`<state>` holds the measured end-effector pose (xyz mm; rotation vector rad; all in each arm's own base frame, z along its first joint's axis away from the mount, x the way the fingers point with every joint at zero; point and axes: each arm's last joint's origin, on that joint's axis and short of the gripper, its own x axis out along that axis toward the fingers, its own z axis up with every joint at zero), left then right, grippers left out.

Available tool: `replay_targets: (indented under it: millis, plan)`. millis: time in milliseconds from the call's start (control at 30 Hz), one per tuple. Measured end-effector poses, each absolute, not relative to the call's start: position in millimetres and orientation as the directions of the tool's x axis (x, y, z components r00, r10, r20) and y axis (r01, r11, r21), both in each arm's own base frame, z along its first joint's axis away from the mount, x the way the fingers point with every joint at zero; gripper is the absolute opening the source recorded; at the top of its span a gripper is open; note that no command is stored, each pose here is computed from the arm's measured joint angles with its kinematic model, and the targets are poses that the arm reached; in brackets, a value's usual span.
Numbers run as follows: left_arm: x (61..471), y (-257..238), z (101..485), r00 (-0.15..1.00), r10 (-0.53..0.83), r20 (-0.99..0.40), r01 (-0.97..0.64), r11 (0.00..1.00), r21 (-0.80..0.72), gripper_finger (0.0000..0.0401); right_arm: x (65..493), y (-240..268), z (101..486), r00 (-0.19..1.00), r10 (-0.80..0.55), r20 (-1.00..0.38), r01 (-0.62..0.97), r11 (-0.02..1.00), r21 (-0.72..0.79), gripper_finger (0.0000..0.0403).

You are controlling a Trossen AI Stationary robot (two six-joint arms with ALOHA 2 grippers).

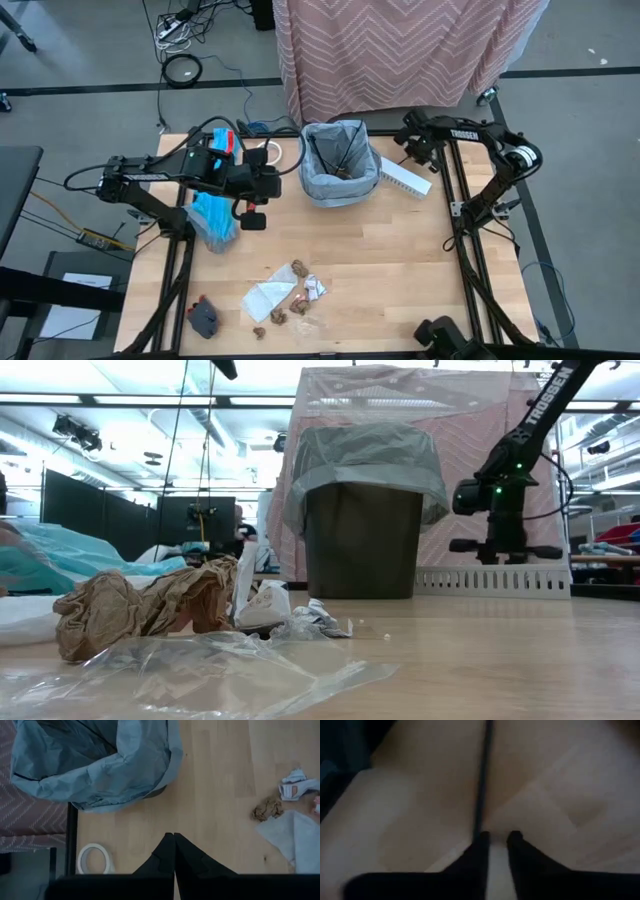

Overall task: Place trash/remove bag and relplace
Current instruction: Put the zip tie into the trash bin

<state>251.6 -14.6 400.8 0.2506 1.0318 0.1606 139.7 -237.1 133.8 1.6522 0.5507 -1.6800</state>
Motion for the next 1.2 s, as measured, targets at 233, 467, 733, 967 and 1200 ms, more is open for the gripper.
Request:
replay_targets:
  millis: [233, 467, 733, 967, 1200]
  plan:
    - [250.2, -14.9, 399.7, 0.491, 0.237, -0.839, 0.013, 0.960, 0.278, 0.0006, 150.8, -244.3, 144.4, 0.101, -0.212, -0.972, 0.793, -0.573, 0.207, 0.0011]
    - [246.7, -14.8, 403.8, 0.517, 0.226, -0.826, 0.043, 0.957, 0.288, 0.0006, 160.4, -243.1, 164.2, 0.166, -0.176, -0.970, 0.791, -0.564, 0.238, 0.0004]
    - [242.4, -12.5, 403.4, 0.491, 0.240, -0.838, 0.058, 0.950, 0.306, 0.0006, 178.3, -264.5, 178.9, 0.385, -0.364, -0.848, 0.886, -0.113, 0.450, 0.0023]
    - [242.3, -8.7, 403.4, 0.486, 0.248, -0.838, 0.064, 0.946, 0.317, 0.0006, 200.9, -261.9, 225.2, 0.360, -0.304, -0.882, 0.809, 0.572, 0.133, 0.0113]
    - [247.7, -8.0, 406.7, 0.539, 0.247, -0.805, 0.036, 0.948, 0.316, 0.0006, 206.4, -252.7, 255.2, 0.116, -0.385, -0.916, 0.540, 0.798, -0.267, 0.0162]
